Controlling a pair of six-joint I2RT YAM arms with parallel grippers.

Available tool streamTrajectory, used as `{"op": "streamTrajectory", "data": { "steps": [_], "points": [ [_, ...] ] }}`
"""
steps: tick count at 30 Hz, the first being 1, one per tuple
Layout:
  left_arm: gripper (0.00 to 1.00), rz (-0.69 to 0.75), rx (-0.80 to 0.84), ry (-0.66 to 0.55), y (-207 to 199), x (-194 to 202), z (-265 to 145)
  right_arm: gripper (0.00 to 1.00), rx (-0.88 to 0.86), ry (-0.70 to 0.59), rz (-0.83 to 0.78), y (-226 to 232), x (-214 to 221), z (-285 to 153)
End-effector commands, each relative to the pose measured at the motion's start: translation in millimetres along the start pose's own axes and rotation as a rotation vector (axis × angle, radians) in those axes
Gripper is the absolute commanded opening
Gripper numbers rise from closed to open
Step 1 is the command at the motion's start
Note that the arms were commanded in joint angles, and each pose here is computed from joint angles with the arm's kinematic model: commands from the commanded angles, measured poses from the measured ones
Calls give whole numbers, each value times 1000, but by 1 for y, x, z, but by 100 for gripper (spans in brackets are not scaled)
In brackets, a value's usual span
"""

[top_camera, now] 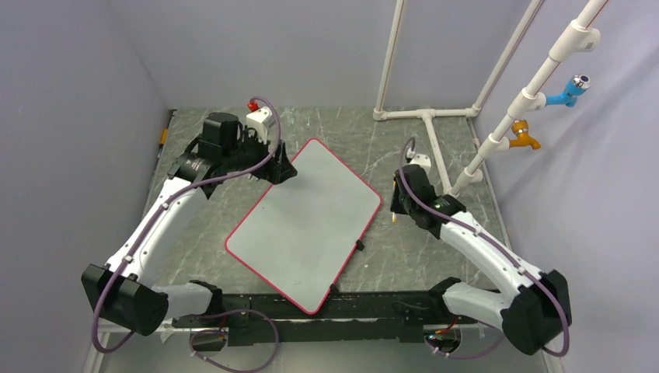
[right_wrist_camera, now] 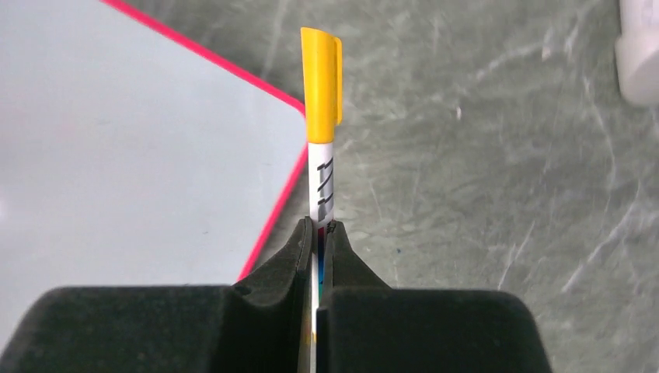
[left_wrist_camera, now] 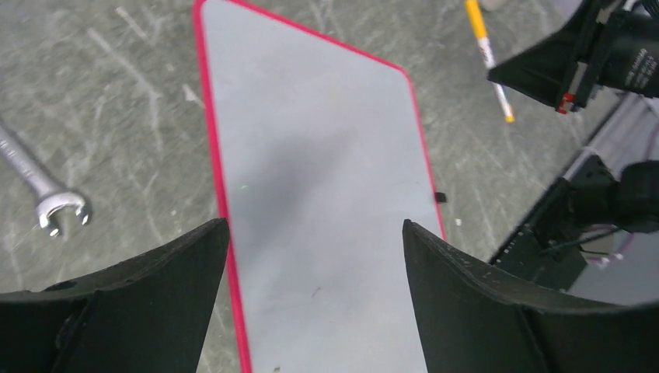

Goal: Write a sentence on the whiteboard
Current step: Pick up the whiteboard marker from the center of the board, then pass from the right arm to the left

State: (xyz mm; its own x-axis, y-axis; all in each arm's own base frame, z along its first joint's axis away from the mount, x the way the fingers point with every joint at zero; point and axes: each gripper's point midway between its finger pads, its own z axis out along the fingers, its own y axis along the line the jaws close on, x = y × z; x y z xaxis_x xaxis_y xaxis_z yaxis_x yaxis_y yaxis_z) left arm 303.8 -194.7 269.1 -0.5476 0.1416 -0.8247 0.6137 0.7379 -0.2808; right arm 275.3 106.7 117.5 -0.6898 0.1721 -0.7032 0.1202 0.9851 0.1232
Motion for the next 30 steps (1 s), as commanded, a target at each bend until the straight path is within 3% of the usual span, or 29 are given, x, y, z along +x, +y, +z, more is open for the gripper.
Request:
{"op": "streamTrajectory", "data": {
  "steps": [1, 6, 11, 18, 30],
  "points": [
    [86, 62, 227, -71, -42, -16, -12, 0, -251, -91, -132, 40, -35, -36],
    [83, 67, 381, -79, -68, -16, -18, 0, -530, -183, -237, 87, -52, -76],
    [78, 38, 410, -58, -70, -13, -15, 0, -679, -256, -364, 121, -56, -108],
    [73, -3, 472, -33, -77, -11, -10, 0, -784, -343, -497, 167, -53, -142],
    [60, -73, 537, 4, -82, -7, -2, 0, -799, -418, -662, 212, -44, -152]
  ]
}}
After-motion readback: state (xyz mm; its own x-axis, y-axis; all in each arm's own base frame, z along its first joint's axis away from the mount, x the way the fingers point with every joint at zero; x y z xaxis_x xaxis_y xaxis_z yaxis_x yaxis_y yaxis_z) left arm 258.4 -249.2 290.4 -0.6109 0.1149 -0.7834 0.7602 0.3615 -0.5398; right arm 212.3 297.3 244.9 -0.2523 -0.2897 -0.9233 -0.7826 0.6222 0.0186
